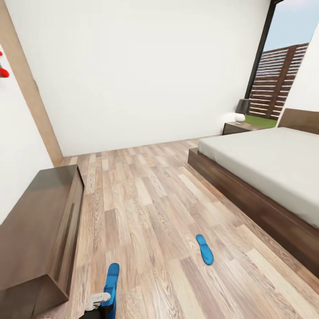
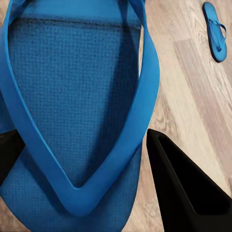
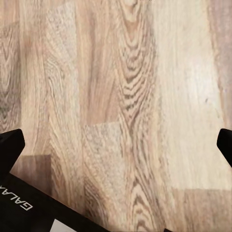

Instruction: In the bedroom, move the book from the bed onto either nightstand, and place the two sandals side by side next to the bed.

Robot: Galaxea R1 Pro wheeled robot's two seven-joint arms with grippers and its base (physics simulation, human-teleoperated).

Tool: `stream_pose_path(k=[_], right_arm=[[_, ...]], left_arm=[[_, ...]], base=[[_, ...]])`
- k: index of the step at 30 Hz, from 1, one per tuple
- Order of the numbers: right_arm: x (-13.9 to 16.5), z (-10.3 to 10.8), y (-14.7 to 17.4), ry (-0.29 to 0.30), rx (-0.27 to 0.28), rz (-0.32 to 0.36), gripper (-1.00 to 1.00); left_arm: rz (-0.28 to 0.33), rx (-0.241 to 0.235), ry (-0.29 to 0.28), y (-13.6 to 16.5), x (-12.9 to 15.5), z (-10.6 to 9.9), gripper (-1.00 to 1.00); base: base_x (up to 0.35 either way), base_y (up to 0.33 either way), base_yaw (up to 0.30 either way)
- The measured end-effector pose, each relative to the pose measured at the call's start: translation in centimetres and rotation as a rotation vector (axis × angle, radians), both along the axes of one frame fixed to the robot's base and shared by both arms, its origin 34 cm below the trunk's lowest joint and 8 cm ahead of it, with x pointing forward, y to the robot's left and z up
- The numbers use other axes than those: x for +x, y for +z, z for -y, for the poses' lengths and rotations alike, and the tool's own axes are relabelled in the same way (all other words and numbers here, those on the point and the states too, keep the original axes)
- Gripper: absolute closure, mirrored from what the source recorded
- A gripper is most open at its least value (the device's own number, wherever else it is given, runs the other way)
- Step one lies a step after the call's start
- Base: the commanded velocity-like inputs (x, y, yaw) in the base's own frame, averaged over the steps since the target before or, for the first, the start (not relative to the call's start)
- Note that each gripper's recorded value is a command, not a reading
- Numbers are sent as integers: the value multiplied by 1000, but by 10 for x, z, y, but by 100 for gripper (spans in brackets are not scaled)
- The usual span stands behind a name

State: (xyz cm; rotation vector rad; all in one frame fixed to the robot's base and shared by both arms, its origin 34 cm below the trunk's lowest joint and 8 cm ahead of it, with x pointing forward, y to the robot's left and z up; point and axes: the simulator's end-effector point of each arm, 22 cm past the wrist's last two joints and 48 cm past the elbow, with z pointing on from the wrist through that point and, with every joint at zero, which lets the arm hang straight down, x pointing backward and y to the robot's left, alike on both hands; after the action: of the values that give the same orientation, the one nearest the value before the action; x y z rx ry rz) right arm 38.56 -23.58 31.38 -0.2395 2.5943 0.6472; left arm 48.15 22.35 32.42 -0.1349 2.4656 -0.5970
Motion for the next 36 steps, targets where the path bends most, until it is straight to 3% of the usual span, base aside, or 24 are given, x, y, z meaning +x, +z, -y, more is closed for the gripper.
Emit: stream_pose_path(k=[14, 36], right_arm=[[0, 0, 0, -2, 0, 0, -100], [0, 0, 0, -1, 0, 0, -100]], left_arm=[[1, 0, 2, 0, 0, 0, 100], [1, 1, 3, 0, 0, 0, 100]], base=[[0, 0, 257], [110, -103, 9]])
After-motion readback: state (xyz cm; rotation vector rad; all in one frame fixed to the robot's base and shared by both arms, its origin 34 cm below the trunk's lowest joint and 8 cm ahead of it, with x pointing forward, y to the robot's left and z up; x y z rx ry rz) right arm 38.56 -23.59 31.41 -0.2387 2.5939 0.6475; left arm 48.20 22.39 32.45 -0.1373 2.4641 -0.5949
